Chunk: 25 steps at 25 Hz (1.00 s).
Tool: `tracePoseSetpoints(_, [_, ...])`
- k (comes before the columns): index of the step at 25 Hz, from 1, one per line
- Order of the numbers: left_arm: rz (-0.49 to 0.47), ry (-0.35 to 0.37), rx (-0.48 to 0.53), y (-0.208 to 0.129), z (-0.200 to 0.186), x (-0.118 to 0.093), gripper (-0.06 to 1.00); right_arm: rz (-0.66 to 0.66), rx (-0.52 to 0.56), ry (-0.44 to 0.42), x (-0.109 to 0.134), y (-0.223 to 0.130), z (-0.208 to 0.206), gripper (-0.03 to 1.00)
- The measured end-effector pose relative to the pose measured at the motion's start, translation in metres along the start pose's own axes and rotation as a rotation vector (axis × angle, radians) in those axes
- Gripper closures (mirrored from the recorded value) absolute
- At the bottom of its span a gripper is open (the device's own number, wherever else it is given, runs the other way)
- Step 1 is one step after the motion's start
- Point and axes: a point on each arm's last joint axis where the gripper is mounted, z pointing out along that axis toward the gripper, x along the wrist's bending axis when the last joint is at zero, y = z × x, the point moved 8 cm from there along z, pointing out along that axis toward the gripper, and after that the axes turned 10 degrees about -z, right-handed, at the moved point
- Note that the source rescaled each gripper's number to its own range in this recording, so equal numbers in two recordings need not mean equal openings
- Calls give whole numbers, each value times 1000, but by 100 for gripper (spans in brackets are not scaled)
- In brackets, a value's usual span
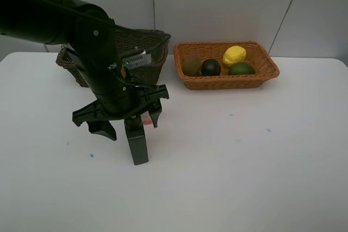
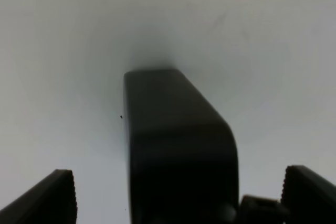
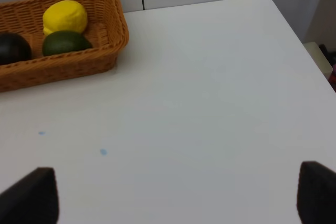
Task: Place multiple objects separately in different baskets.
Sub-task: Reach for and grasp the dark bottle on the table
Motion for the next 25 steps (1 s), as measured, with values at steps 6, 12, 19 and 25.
tracePoseSetpoints(6, [-3,28,19,-2,14,3,-6,0,0,0,0,0,0,-3])
tracePoseSetpoints(12, [7,27,32,-3,22,1,-6,0,0,0,0,0,0,-3])
tracePoseSetpoints(19, [19,25,33,-3,23,1,-2,0,0,0,0,0,0,-3])
tracePoseSetpoints(25, [19,30,38,-3,22,1,50,0,0,0,0,0,0,-3])
